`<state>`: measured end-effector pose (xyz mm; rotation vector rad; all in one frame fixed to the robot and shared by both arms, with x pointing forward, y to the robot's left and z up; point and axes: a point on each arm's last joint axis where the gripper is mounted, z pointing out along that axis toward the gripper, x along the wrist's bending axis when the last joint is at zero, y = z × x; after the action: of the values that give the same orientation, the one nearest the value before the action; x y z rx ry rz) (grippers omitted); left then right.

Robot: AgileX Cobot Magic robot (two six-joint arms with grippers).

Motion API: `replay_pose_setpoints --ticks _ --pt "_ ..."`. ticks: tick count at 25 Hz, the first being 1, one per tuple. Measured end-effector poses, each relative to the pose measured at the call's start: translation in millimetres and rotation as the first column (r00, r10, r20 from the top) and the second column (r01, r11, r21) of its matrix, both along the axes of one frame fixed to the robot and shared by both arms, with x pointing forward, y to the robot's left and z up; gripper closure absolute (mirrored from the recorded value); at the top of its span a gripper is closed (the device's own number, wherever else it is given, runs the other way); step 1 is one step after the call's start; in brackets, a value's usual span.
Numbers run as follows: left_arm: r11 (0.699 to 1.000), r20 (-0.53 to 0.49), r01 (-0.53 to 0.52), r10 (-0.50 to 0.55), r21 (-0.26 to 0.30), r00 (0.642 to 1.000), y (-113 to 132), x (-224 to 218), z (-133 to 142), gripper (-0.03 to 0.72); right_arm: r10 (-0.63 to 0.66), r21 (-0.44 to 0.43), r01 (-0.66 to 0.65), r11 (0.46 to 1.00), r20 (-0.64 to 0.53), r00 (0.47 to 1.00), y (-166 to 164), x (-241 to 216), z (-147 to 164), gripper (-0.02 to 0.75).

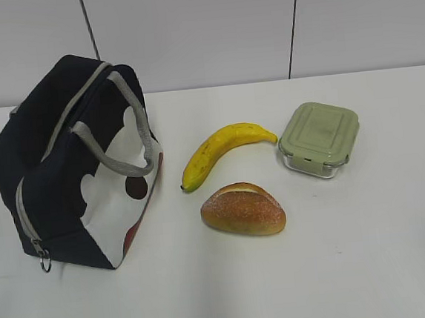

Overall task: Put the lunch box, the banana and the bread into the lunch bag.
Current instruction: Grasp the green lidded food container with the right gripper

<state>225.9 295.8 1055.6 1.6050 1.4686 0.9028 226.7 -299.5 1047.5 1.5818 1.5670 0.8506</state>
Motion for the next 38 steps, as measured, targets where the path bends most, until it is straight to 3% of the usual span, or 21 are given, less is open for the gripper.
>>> replay_pose_setpoints --ticks 12,19,25,30,34,38 --pt "1.0 -0.006 0.005 -0.005 -0.006 1.0 -0.6 0.5 0.3 0.104 0.0 0.0 0.0 1.0 0.0 1.0 0.0 0.0 0.0 0.155" --pt "1.0 -0.045 0.014 -0.015 -0.028 0.999 -2.7 25.1 40.0 0.132 0.0 0.0 0.0 1.0 0.0 1.0 0.0 0.0 0.0 0.155" --pt "0.998 -0.107 0.042 -0.047 -0.049 0.993 -6.7 83.2 86.5 0.136 0.0 0.0 0.0 1.0 0.0 1.0 0.0 0.0 0.0 0.155" --pt "0.987 -0.185 0.116 -0.134 -0.108 0.973 -16.2 149.1 122.9 0.146 0.0 0.0 0.0 1.0 0.0 1.0 0.0 0.0 0.0 0.155" --pt "0.976 -0.319 0.151 -0.195 -0.158 0.928 -22.5 207.2 135.3 0.17 0.0 0.0 0.0 1.0 0.0 1.0 0.0 0.0 0.0 0.155" --pt "0.968 -0.445 0.167 -0.235 -0.188 0.864 -26.1 267.0 128.3 0.202 0.0 0.0 0.0 1.0 0.0 1.0 0.0 0.0 0.0 0.155"
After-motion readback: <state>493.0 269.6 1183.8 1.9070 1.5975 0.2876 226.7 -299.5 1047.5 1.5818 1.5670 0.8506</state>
